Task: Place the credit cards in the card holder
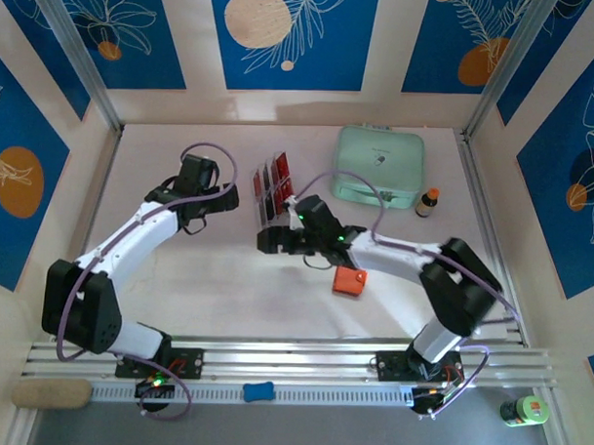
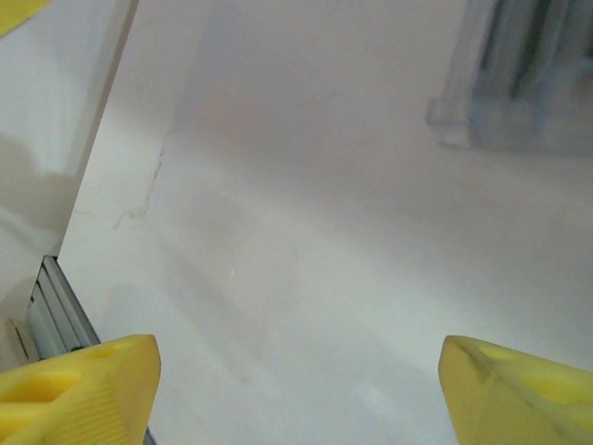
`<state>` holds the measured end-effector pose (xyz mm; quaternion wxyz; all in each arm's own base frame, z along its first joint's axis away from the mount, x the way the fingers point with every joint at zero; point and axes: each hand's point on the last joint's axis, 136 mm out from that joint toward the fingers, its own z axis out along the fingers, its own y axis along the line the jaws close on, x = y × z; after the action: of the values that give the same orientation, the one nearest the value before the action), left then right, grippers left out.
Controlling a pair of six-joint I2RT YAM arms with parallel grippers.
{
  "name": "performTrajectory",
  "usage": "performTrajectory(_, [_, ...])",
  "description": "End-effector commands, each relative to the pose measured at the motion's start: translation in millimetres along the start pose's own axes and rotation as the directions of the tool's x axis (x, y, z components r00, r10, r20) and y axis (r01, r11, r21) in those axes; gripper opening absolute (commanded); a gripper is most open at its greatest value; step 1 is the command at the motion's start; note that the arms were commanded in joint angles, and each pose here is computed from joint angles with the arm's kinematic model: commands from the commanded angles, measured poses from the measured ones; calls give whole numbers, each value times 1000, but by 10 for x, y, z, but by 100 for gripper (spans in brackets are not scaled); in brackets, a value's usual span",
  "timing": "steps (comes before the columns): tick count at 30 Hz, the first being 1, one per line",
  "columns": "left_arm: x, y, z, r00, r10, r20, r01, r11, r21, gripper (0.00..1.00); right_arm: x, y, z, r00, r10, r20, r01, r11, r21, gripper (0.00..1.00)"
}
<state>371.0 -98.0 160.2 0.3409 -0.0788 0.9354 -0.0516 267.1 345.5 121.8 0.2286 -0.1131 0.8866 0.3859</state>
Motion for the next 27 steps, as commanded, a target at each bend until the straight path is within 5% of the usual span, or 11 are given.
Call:
performTrajectory(1, [27, -34, -102, 1000, -20, 0, 20, 998, 57, 100, 268, -370, -324, 994, 100, -34, -95, 988, 120, 80])
performTrajectory(6, [110, -139, -180, 999, -33, -15, 35, 991, 131, 100, 501, -818, -869, 977, 211, -13, -198, 935, 293, 82])
performTrajectory(13, [252, -368, -261, 998, -42, -38, 49, 974, 223, 100, 898, -1221, -1404, 908, 412, 73, -412, 850, 327, 74])
performTrajectory(19, [381, -480, -223, 997, -45, -58, 58, 966, 251, 100, 1102, -1434, -1427, 818, 566, 103, -572, 782, 248, 60])
performTrajectory(27, [412, -537, -199, 997, -29, -64, 44, 968, 246, 100, 1110, -1510, -1358, 804, 588, 90, -590, 767, 252, 51])
